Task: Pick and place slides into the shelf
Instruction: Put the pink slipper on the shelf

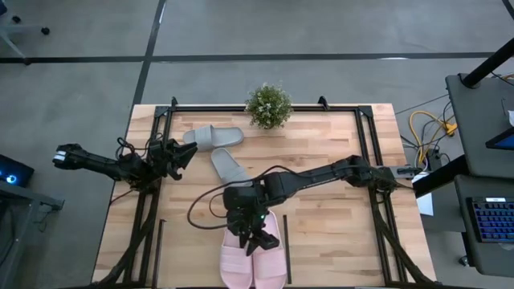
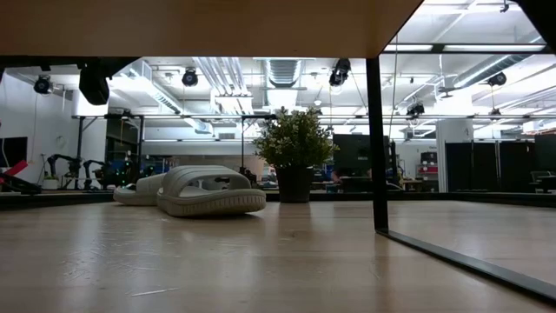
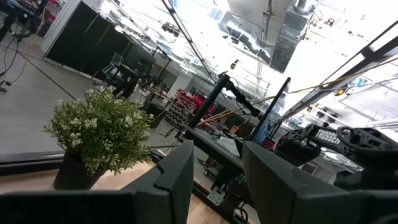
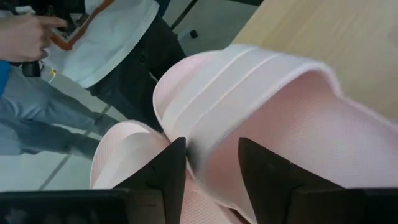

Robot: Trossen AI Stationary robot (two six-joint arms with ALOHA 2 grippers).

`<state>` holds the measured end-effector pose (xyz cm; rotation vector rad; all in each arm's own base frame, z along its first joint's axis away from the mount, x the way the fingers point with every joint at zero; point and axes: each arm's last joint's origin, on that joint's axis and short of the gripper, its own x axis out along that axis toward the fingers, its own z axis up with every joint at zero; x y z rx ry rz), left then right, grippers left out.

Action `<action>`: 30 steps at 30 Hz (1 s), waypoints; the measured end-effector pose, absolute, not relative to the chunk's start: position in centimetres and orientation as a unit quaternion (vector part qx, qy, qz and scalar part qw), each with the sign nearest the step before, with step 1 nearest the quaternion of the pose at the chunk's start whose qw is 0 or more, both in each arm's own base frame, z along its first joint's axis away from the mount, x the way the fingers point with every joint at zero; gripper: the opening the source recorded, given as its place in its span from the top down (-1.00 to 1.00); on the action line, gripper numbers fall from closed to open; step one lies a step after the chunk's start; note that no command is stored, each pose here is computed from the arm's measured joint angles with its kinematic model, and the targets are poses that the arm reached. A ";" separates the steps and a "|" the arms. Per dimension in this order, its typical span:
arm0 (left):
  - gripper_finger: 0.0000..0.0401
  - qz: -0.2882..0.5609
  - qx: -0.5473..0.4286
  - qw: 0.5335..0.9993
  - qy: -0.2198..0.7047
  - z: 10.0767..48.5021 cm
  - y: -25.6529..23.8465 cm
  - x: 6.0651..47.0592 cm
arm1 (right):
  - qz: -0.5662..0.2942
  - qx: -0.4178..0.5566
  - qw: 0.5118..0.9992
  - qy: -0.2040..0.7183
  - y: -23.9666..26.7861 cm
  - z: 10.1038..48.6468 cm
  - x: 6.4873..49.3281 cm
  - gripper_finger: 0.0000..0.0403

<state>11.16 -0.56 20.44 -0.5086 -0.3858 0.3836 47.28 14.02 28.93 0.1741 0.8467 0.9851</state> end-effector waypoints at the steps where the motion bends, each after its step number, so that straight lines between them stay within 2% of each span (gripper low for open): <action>1: 0.39 0.187 -0.248 0.931 -0.189 20.4 -0.6 11.2 | 0.457 0.082 0.793 0.394 14.0 29.1 47.3 0.31; 18: 0.39 0.188 -0.248 0.931 -0.189 20.4 -0.6 11.2 | 0.427 0.095 0.796 0.419 13.4 29.5 47.1 0.13; 30: 0.39 0.187 -0.248 0.932 -0.188 20.4 -0.6 11.2 | 0.423 0.096 0.808 0.398 12.9 31.3 47.2 0.15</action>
